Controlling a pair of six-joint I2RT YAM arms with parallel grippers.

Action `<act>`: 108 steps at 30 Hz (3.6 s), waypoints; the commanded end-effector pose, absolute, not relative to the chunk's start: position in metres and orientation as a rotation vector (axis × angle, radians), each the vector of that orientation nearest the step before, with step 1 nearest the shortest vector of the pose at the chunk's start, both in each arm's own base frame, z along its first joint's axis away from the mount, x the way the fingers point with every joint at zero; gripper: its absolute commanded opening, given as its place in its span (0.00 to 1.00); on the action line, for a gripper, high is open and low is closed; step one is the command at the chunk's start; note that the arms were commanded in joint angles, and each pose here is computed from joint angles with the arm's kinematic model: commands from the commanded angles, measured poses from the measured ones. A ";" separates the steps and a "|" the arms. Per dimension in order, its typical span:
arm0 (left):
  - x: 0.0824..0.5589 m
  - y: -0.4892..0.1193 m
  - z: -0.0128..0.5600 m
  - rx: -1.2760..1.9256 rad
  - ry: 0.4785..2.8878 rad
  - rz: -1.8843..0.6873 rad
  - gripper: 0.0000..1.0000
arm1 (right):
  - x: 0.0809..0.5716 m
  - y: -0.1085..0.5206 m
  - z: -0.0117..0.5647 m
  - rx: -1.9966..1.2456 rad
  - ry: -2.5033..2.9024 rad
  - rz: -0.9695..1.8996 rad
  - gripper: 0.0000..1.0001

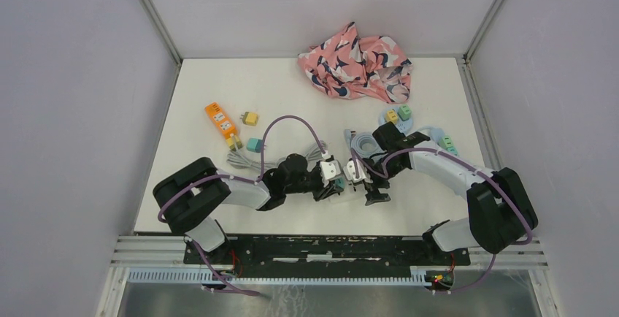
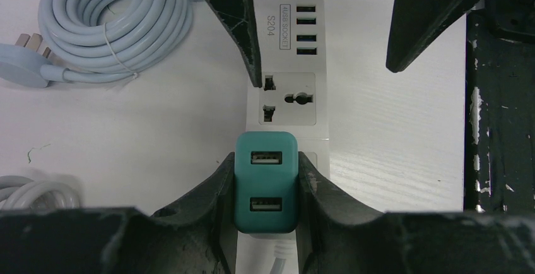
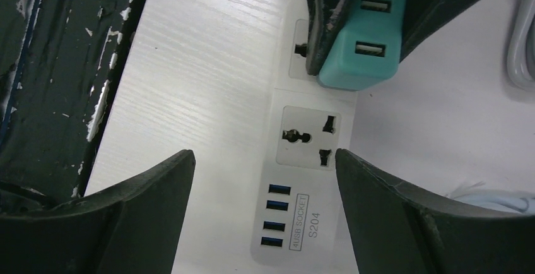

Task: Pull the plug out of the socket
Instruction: Remove the plug from the socket.

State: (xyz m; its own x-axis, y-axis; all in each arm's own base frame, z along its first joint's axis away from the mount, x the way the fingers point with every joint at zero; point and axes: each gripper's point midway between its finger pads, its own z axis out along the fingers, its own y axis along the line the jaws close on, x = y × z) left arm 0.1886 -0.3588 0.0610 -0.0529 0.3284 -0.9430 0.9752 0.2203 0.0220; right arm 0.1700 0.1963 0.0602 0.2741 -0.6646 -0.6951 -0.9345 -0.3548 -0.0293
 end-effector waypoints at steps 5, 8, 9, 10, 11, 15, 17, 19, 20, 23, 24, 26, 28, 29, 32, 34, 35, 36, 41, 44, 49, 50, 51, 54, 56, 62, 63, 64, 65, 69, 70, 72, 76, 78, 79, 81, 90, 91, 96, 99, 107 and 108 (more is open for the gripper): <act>0.185 -0.374 0.098 1.210 1.426 -0.968 0.03 | 0.197 0.213 0.075 -1.989 1.444 0.748 0.88; 0.183 -0.376 0.103 1.198 1.406 -0.991 0.03 | 0.200 0.214 0.069 -1.999 1.450 0.722 0.85; 0.183 -0.377 0.106 1.193 1.399 -0.999 0.03 | 0.201 0.214 0.068 -2.003 1.452 0.715 0.84; 0.182 -0.378 0.108 1.190 1.392 -1.007 0.03 | 0.202 0.214 0.067 -2.009 1.450 0.707 0.83; 0.181 -0.378 0.109 1.187 1.386 -1.016 0.03 | 0.202 0.214 0.065 -2.020 1.449 0.697 0.82; 0.180 -0.378 0.117 1.164 1.359 -1.030 0.03 | 0.200 0.214 0.061 -2.053 1.445 0.684 0.77; 0.181 -0.378 0.121 1.152 1.350 -1.029 0.03 | 0.198 0.214 0.060 -2.070 1.439 0.684 0.76; 0.181 -0.377 0.124 1.137 1.340 -1.029 0.03 | 0.197 0.214 0.059 -2.082 1.435 0.686 0.74; 0.181 -0.378 0.126 1.126 1.330 -1.031 0.03 | 0.196 0.214 0.059 -2.087 1.433 0.685 0.74; 0.182 -0.377 0.134 1.094 1.305 -1.040 0.03 | 0.195 0.214 0.058 -2.098 1.434 0.687 0.72; 0.183 -0.377 0.135 1.084 1.300 -1.041 0.03 | 0.195 0.215 0.059 -2.100 1.432 0.687 0.71; 0.184 -0.378 0.138 1.073 1.292 -1.042 0.03 | 0.194 0.216 0.059 -2.102 1.432 0.695 0.70; 0.184 -0.377 0.140 1.066 1.284 -1.041 0.03 | 0.192 0.216 0.060 -2.104 1.430 0.704 0.66; 0.184 -0.377 0.141 1.063 1.280 -1.040 0.03 | 0.192 0.216 0.060 -2.104 1.432 0.709 0.64; 0.183 -0.376 0.148 1.052 1.260 -1.043 0.03 | 0.192 0.217 0.061 -2.106 1.437 0.716 0.54; 0.183 -0.374 0.149 1.048 1.253 -1.039 0.03 | 0.192 0.217 0.062 -2.104 1.446 0.721 0.46; 0.183 -0.373 0.149 1.048 1.253 -1.035 0.03 | 0.193 0.217 0.064 -2.102 1.450 0.722 0.42; 0.183 -0.372 0.148 1.051 1.254 -1.028 0.03 | 0.193 0.218 0.064 -2.099 1.455 0.724 0.38; 0.185 -0.365 0.152 1.025 1.245 -0.998 0.03 | 0.192 0.219 0.067 -2.088 1.468 0.736 0.15; 0.187 -0.363 0.164 0.976 1.211 -1.006 0.03 | 0.188 0.221 0.066 -2.104 1.469 0.751 0.05; 0.189 -0.361 0.168 0.940 1.195 -1.016 0.03 | 0.186 0.222 0.065 -2.127 1.472 0.748 0.00; 0.190 -0.362 0.164 0.950 1.207 -1.010 0.03 | 0.185 0.222 0.066 -2.124 1.473 0.750 0.00; 0.192 -0.364 0.159 0.971 1.226 -0.997 0.03 | 0.186 0.223 0.067 -2.118 1.477 0.748 0.00; 0.202 -0.367 0.135 1.042 1.317 -0.900 0.03 | 0.190 0.223 0.068 -2.107 1.502 0.725 0.00; 0.204 -0.363 0.134 1.041 1.323 -0.863 0.03 | 0.194 0.219 0.065 -2.118 1.516 0.693 0.00; 0.201 -0.353 0.159 0.925 1.300 -0.961 0.03 | 0.192 0.216 0.061 -2.147 1.527 0.697 0.00; 0.200 -0.353 0.164 0.905 1.295 -1.019 0.03 | 0.191 0.216 0.061 -2.151 1.525 0.698 0.00; 0.200 -0.352 0.168 0.884 1.291 -1.068 0.03 | 0.190 0.216 0.061 -2.152 1.526 0.702 0.00; 0.200 -0.352 0.171 0.864 1.284 -1.101 0.03 | 0.189 0.217 0.062 -2.152 1.522 0.708 0.00; 0.203 -0.359 0.159 0.941 1.296 -0.983 0.03 | 0.187 0.219 0.064 -2.148 1.514 0.728 0.00; 0.203 -0.362 0.157 0.980 1.291 -0.916 0.03 | 0.187 0.219 0.064 -2.146 1.515 0.729 0.00; 0.200 -0.367 0.151 1.046 1.297 -0.801 0.03 | 0.188 0.219 0.065 -2.144 1.519 0.728 0.00; 0.202 -0.361 0.156 0.995 1.306 -0.785 0.03 | 0.187 0.219 0.064 -2.145 1.526 0.732 0.00; 0.206 -0.352 0.165 0.903 1.309 -0.892 0.03 | 0.187 0.218 0.064 -2.145 1.530 0.729 0.00; 0.208 -0.349 0.170 0.867 1.307 -0.971 0.03 | 0.188 0.219 0.064 -2.144 1.529 0.727 0.00; 0.207 -0.344 0.180 0.801 1.302 -1.107 0.03 | 0.188 0.218 0.064 -2.145 1.534 0.729 0.00; 0.203 -0.356 0.160 0.983 1.329 -0.744 0.03 | 0.190 0.218 0.061 -2.140 1.564 0.728 0.00; 0.202 -0.352 0.164 0.942 1.323 -0.784 0.03 | 0.190 0.219 0.061 -2.137 1.569 0.733 0.00; 0.205 -0.326 0.194 0.722 1.258 -1.113 0.03 | 0.189 0.219 0.061 -2.137 1.575 0.739 0.00; 0.206 -0.336 0.184 0.790 1.290 -1.031 0.03 | 0.189 0.219 0.061 -2.139 1.577 0.746 0.00; 0.209 -0.339 0.179 0.842 1.363 -0.978 0.03 | 0.189 0.219 0.060 -2.139 1.582 0.748 0.00; 0.210 -0.337 0.180 0.811 1.373 -1.058 0.03 | 0.189 0.219 0.061 -2.138 1.583 0.749 0.00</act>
State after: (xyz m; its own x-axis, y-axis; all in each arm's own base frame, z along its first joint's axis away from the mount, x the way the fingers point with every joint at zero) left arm 0.1894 -0.3458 0.1524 -0.0206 0.0268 -0.9994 0.9332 0.3592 -0.0097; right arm 0.1882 0.2207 0.0576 0.2304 -0.7485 -0.6218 -0.9527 -0.3036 0.0123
